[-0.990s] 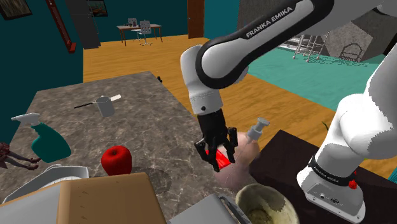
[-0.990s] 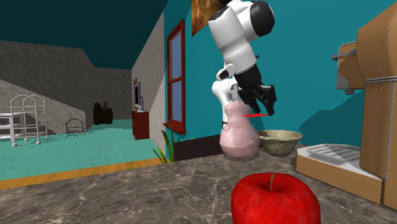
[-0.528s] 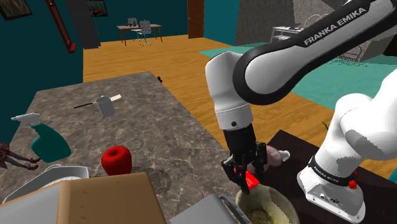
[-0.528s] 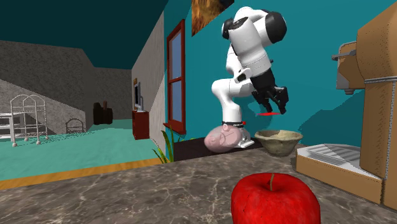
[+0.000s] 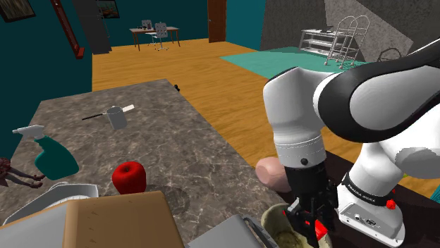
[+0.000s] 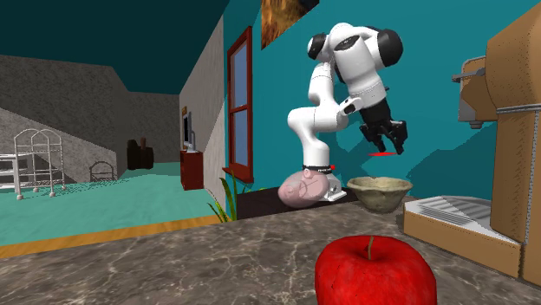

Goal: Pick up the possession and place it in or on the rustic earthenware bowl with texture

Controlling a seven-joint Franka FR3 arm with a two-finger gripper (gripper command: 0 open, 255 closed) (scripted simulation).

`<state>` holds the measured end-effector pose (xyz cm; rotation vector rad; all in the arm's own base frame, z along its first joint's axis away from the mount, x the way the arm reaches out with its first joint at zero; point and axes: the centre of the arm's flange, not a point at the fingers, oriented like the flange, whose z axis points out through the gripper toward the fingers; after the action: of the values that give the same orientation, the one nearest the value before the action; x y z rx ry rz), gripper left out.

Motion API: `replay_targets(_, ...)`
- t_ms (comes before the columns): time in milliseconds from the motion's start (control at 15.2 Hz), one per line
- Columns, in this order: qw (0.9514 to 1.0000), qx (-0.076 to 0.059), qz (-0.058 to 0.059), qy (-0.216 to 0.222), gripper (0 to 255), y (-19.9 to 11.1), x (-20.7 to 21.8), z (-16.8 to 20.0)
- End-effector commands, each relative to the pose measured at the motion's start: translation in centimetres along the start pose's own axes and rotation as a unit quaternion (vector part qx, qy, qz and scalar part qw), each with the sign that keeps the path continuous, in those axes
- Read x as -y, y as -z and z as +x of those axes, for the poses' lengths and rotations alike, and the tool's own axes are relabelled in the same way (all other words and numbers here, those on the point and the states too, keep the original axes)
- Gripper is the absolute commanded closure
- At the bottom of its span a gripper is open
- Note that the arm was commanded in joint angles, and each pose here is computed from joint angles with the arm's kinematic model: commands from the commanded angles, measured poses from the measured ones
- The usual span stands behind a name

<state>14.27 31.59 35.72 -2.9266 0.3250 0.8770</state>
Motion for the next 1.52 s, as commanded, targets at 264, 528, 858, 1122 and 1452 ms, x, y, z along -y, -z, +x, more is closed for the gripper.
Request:
replay_targets(264,1.0,0.0,0.0,-0.001,255,-2.8,0.0,1.4)
replay_targets(528,1.0,0.0,0.0,-0.001,255,-4.6,0.0,2.6)
replay_targets(858,1.0,0.0,0.0,-0.001,255,-6.5,0.0,3.8)
replay_targets(1122,1.0,0.0,0.0,-0.001,255,-6.5,0.0,3.8)
replay_targets(1452,1.0,0.0,0.0,-0.001,0,-6.5,0.0,3.8)
